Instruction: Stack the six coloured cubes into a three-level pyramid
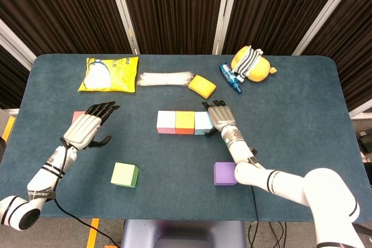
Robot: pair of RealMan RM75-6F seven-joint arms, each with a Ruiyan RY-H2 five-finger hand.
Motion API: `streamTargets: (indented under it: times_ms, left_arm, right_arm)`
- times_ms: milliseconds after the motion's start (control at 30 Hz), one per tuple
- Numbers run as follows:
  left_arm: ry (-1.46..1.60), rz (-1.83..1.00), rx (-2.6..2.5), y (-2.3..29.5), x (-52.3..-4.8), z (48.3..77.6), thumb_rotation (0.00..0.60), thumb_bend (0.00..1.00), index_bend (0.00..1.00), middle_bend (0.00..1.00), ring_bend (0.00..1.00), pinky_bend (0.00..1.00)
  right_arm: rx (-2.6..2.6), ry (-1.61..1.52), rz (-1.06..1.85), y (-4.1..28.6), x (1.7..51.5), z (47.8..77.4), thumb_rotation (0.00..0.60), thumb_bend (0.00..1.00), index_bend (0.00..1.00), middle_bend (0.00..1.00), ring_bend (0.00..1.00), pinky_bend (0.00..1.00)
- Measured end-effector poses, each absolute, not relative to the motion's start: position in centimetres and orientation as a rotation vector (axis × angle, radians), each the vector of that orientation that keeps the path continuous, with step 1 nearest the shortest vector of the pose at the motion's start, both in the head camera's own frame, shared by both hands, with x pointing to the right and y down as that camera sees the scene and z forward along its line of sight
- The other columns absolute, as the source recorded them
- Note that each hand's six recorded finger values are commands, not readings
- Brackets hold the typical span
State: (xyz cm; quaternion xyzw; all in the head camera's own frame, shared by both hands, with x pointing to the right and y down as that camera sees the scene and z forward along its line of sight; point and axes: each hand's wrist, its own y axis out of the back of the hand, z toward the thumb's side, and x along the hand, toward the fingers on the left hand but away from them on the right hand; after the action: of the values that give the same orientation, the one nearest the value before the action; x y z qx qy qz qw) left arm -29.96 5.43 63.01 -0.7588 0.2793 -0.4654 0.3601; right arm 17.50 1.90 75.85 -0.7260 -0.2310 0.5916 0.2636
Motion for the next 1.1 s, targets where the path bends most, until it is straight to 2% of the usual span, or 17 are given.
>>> streamTargets:
  times_ms: [133,300,433,533,800,1100]
  left_arm:
    - [0.714,-1.195,-1.950,5.3,-29.8,62.8,0.600,0.38,0.00,0.00,0.00,0.09]
    - [0.724,-1.190,-1.936,5.3,-30.0,62.6,0.600,0.38,0.00,0.00,0.00,0.09]
    - [0.729,-1.207,-1.935,5.5,-30.5,62.7,0.600,0.38,0.00,0.00,0.00,0.09]
    - [0.726,-1.213,-1.936,5.7,-30.6,62.8,0.600,0.38,0.00,0.00,0.00,0.09]
    - [0.729,-1.222,-1.938,5.8,-30.6,62.9,0.600,0.38,0.00,0.00,0.00,0.09]
    - [0.731,-1.244,-1.935,5.6,-31.1,63.3,0.600,0.38,0.00,0.00,0.00,0.09]
  right_arm:
    - [-1.974,-0.631,1.583,1.9,17.8,74.8,0.600,0.29,0.02,0.15,0.00,0.04]
    - [-1.992,-0.648,1.564,1.7,19.2,72.6,0.600,0.29,0.01,0.15,0.00,0.04]
    - [-1.983,-0.693,1.565,1.4,22.2,70.3,0.600,0.29,0.01,0.16,0.00,0.04]
    - [-1.961,-0.717,1.581,1.4,24.3,69.7,0.600,0.29,0.01,0.16,0.00,0.04]
    - [-1.909,-0.738,1.621,-0.2,25.1,71.6,0.600,0.29,0.02,0.15,0.00,0.03]
    - [-1.905,-0.735,1.641,-1.5,22.8,74.7,0.600,0.29,0.05,0.15,0.00,0.02]
